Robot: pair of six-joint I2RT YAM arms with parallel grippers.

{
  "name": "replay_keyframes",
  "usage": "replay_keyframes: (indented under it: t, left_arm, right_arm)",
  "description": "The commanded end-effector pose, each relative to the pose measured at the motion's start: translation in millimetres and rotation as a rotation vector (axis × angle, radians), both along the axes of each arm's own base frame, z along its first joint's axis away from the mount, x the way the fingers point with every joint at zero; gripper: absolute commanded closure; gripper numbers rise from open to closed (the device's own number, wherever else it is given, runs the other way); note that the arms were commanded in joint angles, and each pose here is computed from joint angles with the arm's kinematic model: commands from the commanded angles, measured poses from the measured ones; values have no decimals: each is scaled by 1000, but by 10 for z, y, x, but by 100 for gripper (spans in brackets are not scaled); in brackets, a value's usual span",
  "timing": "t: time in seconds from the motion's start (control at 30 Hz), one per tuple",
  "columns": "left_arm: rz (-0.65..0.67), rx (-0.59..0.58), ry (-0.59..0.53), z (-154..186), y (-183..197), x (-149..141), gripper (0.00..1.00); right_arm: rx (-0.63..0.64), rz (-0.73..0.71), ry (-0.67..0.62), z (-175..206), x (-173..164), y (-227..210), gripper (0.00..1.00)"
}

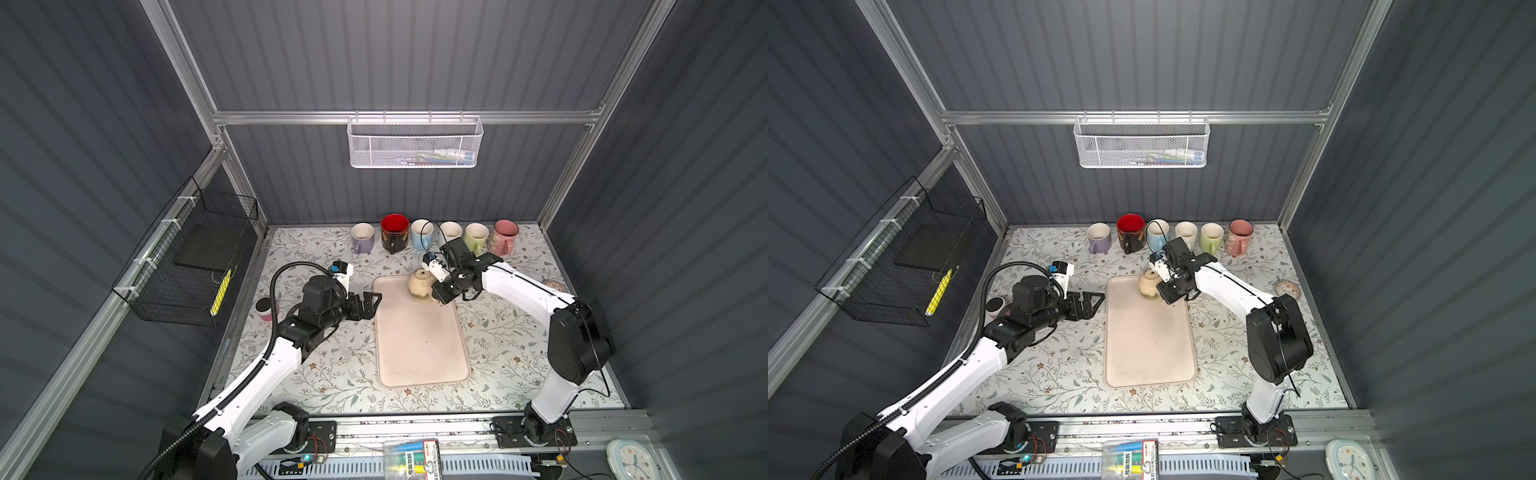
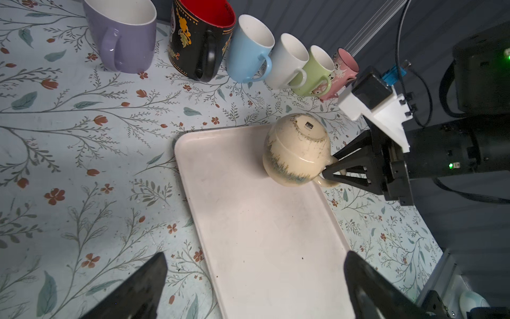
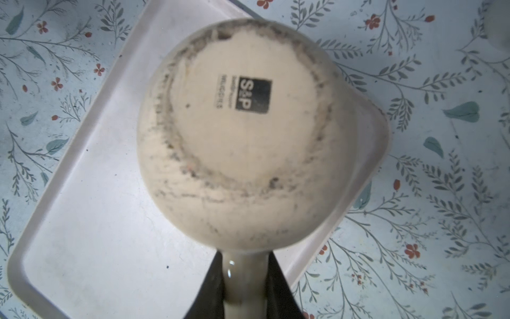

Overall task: Turn the mug right side up
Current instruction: Pick up the mug from the tray, then place the mug at the top-left of the table.

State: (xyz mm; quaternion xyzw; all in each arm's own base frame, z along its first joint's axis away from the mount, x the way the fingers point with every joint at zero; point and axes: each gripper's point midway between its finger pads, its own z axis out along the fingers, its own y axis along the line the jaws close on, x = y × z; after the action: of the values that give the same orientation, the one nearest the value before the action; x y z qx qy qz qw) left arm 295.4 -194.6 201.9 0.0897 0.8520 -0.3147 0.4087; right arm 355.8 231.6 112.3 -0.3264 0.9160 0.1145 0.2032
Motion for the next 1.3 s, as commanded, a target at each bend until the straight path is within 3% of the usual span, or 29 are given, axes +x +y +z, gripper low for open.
replay_keyframes:
  t: [0.0,0.13,0.3,0.6,0.67,0.77,0.83,0.87,0.97,1.03,1.27]
  left_arm:
    - [-18,-53,-21,77,-72,-5,0]
    - [-13,-53,-25,58,-55,-14,0]
    - [-46,-88,-24,-69,-97,-92,0]
    - [-152,-397,-123,44,-261,-336,11]
    - [-176,-461,-130,26,-292,-377,20]
    - [-227,-520,-146,11,-355,-414,50]
    - [-256,-547,-156,10,-395,-427,57]
    - [-266,-562,-169,30,-408,-426,55]
    - [-302,-625,-207,150,-456,-407,30]
    - [-332,-682,-229,250,-497,-382,23]
    - [-408,-688,-277,398,-766,-280,45]
  right_arm:
    - [64,13,-42,76,35,143,100]
    - [72,3,-29,-63,-14,162,100]
    - [150,-7,-69,48,-6,242,100]
    - [372,-6,-185,636,-8,396,100]
    - [436,10,-187,765,-53,446,100]
    - [517,13,-215,984,-58,481,100]
    - [569,22,-227,1138,-71,510,100]
    - [590,26,-231,1197,-83,526,100]
    - [662,43,-236,1385,-121,585,100]
    - [712,56,-236,1506,-150,627,100]
    - [831,88,-240,1778,-238,712,100]
